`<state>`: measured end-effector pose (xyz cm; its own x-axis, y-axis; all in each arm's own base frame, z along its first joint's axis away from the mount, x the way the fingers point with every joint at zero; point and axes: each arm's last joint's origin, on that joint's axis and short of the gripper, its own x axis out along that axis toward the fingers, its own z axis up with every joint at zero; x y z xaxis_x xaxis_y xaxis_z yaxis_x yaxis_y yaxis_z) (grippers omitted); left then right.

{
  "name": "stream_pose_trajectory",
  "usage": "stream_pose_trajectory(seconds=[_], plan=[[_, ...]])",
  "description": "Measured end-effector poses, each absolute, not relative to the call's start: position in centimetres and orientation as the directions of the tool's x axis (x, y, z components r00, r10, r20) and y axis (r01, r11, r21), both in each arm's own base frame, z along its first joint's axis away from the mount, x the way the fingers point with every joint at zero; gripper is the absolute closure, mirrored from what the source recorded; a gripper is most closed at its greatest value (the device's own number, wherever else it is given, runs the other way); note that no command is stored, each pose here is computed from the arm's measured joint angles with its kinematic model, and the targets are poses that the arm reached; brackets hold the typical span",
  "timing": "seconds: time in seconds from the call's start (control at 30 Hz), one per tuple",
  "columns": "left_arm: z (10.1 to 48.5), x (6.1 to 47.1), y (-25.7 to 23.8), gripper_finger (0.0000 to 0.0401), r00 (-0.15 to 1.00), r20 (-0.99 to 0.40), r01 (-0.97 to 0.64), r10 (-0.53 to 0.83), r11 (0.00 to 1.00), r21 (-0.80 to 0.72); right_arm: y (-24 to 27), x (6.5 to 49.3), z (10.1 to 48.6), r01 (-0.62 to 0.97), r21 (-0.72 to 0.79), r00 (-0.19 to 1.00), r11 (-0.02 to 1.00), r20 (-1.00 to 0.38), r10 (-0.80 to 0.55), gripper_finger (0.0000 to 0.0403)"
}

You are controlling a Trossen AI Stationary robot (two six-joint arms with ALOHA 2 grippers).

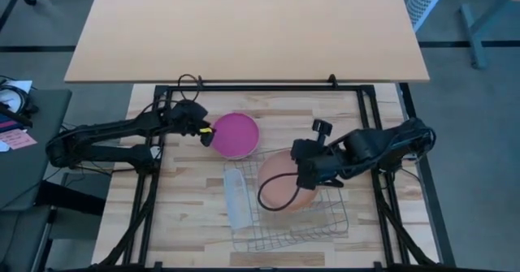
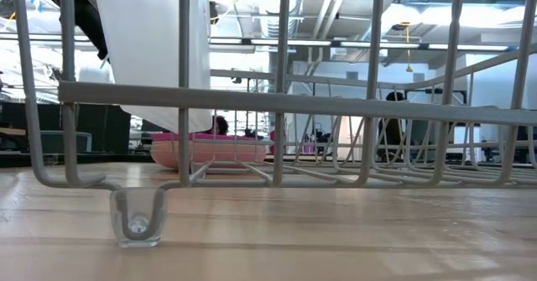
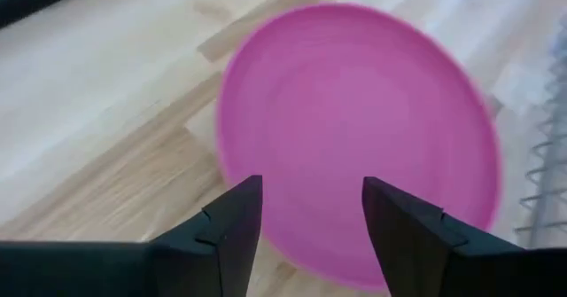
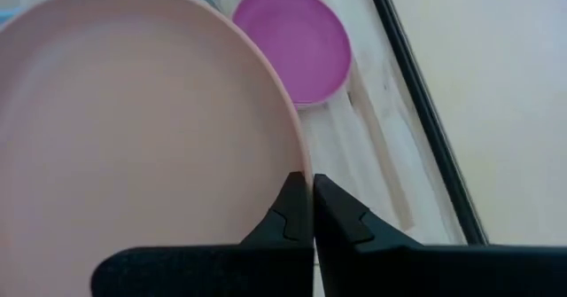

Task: Sort dishes
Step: Put the light brown plate in the dish rack

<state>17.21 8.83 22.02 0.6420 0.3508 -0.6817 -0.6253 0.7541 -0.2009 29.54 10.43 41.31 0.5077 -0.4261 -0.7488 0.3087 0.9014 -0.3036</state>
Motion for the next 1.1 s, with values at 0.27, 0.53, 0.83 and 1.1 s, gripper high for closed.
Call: stream_pose_trajectory(seconds=[0.27,0.53,0.83,1.1], plan=[[28.1,16.9,7.1,0.0214,0.814,-0.522,-0.405,0.256,0.894,-0.192,10.5,29.4,40.7,0.395,-0.284,0.480,0.874,-0.747,-0.460,0.0403],[28.2,16.2,3.0,0.0214,0.778,-0.625,-0.250,0.054,0.941,-0.229,9.8,28.9,40.9,0.436,-0.284,0.451,0.854,-0.753,-0.480,0.0403],[28.1,16.0,-1.0,0.0214,0.756,-0.645,-0.061,-0.117,0.967,-0.246,8.6,29.2,41.0,0.439,-0.302,0.434,0.846,-0.753,-0.494,0.0403],[27.3,16.7,-3.8,0.0214,0.736,-0.677,-0.054,-0.029,0.993,-0.102,8.4,29.2,41.0,0.412,-0.324,0.430,0.852,-0.755,-0.495,0.0403]])
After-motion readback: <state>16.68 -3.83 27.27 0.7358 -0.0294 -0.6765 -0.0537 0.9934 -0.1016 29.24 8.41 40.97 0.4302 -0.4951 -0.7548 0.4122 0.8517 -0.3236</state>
